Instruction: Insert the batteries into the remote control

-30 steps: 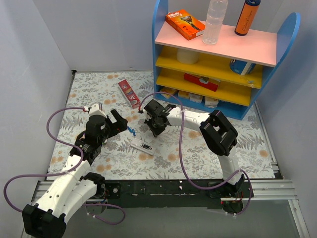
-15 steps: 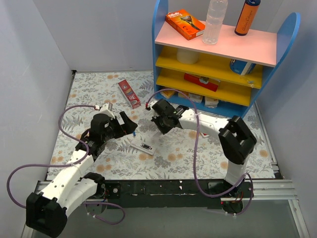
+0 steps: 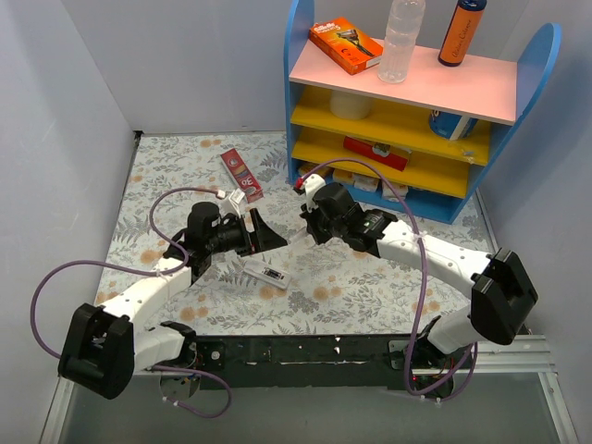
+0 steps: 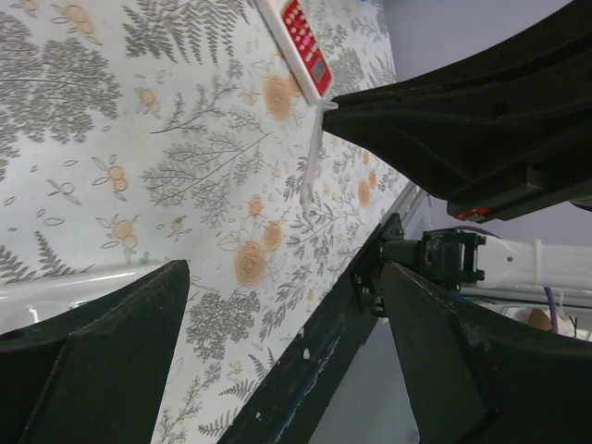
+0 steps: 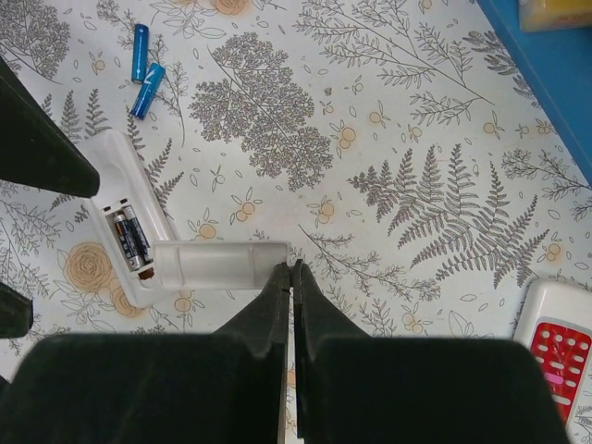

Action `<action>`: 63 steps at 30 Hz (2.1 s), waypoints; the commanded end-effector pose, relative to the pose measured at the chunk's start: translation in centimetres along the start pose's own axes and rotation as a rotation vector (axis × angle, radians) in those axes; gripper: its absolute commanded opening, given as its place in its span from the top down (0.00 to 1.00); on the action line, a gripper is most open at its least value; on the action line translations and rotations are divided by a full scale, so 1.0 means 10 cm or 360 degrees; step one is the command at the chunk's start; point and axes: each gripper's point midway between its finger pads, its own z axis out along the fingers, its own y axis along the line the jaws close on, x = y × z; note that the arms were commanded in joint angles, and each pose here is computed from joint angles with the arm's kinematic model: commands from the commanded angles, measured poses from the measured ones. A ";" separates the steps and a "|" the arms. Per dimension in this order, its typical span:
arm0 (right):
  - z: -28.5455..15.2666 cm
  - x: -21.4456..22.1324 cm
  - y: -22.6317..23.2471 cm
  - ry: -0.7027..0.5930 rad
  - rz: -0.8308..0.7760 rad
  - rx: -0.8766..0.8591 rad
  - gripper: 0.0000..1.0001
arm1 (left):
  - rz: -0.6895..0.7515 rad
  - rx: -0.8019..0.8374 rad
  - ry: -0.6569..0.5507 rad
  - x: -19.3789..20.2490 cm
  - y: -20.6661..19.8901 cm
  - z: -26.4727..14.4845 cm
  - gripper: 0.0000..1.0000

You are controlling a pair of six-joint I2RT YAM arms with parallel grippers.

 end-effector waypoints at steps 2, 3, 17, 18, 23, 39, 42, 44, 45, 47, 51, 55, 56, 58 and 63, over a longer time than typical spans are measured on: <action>-0.12 -0.28 0.03 -0.0208 0.0048 -0.0025 0.99 | 0.0074 0.0218 -0.0003 -0.11 -0.38 0.07 0.20; -0.13 -0.28 0.04 -0.0216 0.0055 -0.0036 0.99 | 0.0070 0.0212 0.0002 -0.10 -0.38 0.09 0.25; -0.20 -0.26 0.10 -0.0267 0.0083 -0.0104 0.99 | 0.0074 0.0181 -0.0028 -0.14 -0.42 0.36 0.60; -0.20 -0.26 0.11 -0.0268 0.0083 -0.0111 0.99 | 0.0075 0.0183 -0.0021 -0.13 -0.42 0.37 0.61; -0.21 -0.26 0.12 -0.0275 0.0083 -0.0117 0.99 | 0.0087 0.0191 -0.0001 -0.11 -0.45 0.41 0.75; -0.65 -0.53 0.19 -0.0718 0.0079 -0.0254 0.37 | 0.0654 0.0053 -0.0106 -0.29 -0.50 0.17 1.00; -0.83 -0.55 0.18 -0.0788 0.0037 -0.0271 0.08 | 0.0898 0.0065 -0.0115 -0.31 -0.58 0.05 1.00; -0.91 -0.55 0.16 -0.0790 0.0011 -0.0272 0.02 | 0.1025 0.0069 -0.0107 -0.29 -0.62 0.00 1.00; -1.01 -0.61 0.17 -0.0800 -0.0013 -0.0315 0.02 | 0.1089 0.0083 -0.0103 -0.27 -0.66 -0.01 1.00; -1.05 -0.49 0.18 -0.0669 -0.0031 -0.0353 0.02 | 0.1260 0.0087 -0.0122 -0.28 -0.70 -0.07 1.00; -1.26 -0.57 0.15 -0.0587 0.0001 -0.0462 0.02 | 0.1563 0.0110 -0.0140 -0.20 -0.77 -0.12 1.00; -1.34 -0.52 0.26 -0.0396 0.0046 -0.0686 0.04 | 0.1829 0.0102 -0.0142 -0.16 -0.79 -0.16 1.00; -1.36 -0.51 0.33 -0.0368 0.0057 -0.0786 0.05 | 0.1939 0.0116 -0.0154 -0.17 -0.81 -0.18 1.00; -1.34 -0.53 0.36 -0.0348 0.0111 -0.0858 0.07 | 0.2042 0.0149 -0.0151 -0.11 -0.83 -0.19 1.00; -1.29 -0.58 0.52 -0.0260 0.0196 -0.1088 0.12 | 0.2273 0.0217 -0.0229 -0.11 -0.94 -0.25 1.00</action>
